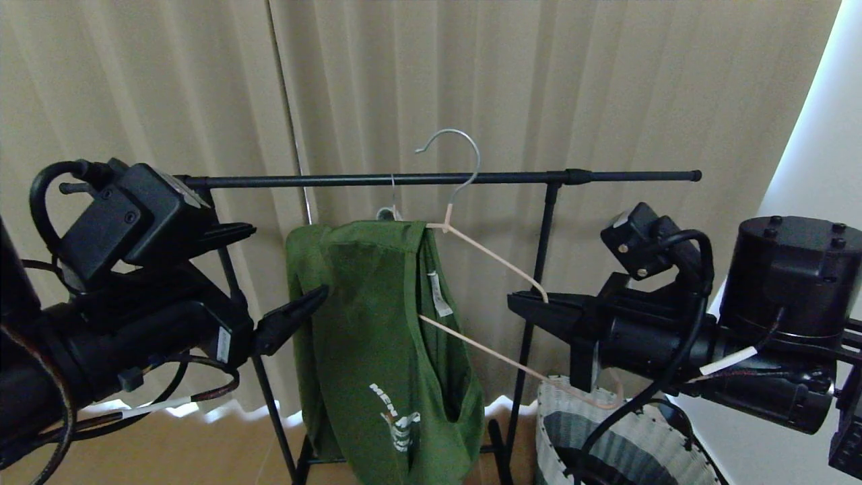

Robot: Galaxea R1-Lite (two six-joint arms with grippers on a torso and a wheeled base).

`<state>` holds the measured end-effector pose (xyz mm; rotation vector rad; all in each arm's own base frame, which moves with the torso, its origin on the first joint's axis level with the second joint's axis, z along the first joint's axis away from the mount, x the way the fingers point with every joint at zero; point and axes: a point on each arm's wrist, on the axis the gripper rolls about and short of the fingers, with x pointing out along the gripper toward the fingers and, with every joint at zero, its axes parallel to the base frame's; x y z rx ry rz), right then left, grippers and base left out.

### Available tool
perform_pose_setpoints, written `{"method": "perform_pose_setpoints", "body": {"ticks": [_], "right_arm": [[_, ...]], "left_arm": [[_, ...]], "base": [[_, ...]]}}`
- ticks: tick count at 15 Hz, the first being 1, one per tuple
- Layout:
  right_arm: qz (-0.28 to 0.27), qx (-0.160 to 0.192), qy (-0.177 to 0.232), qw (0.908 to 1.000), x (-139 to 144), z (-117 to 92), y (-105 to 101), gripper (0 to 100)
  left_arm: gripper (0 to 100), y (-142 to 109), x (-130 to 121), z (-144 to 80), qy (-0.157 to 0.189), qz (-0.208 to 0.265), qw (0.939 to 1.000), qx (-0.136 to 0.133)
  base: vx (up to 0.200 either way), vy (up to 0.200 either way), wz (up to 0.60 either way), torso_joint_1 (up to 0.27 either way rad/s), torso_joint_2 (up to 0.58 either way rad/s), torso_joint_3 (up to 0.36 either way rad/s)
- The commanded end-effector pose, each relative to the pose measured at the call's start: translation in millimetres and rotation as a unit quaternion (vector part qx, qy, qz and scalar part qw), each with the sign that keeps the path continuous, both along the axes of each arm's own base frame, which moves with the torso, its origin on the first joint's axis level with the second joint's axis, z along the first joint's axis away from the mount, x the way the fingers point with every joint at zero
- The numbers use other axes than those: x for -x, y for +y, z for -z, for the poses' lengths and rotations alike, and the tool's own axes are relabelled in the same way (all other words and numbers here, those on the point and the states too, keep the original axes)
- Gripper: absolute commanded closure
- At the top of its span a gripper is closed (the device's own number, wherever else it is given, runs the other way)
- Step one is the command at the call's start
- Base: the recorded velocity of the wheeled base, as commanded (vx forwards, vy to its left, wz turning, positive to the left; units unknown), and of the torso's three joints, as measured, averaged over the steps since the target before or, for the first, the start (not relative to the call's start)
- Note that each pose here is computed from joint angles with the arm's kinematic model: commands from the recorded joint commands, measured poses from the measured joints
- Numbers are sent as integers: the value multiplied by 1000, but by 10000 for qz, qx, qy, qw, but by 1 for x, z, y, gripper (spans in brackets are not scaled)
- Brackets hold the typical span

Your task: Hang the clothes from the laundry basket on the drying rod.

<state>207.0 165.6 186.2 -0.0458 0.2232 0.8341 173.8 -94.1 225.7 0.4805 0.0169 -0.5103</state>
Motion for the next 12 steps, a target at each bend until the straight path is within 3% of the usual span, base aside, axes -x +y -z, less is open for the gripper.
{"method": "perform_pose_setpoints", "body": {"ticks": [1,3,4,5,12], "right_arm": [[-208,33,-139,9997,-3,-2,-19,100],[-415,8,-133,9991,-1,-2,-18,100],[-415,8,-133,9991,-1,-2,-18,100],[-646,71,-196,9977,0,0,-18,100],[-1243,31,-212,9920,10,3,-20,100]], "left_arm": [[0,7,0,-2,-183,193,9994,-217],[0,3,-1,-3,-348,689,9961,-435],[0,3,-1,-3,-348,689,9961,-435],[0,-2,-10,-4,-420,1011,9924,-570],[0,-17,-36,1,-298,1098,9909,-713]], "base": [[0,0,0,0,0,0],[0,0,0,0,0,0],[0,0,0,0,0,0],[0,0,0,0,0,0],[0,0,0,0,0,0]]}}
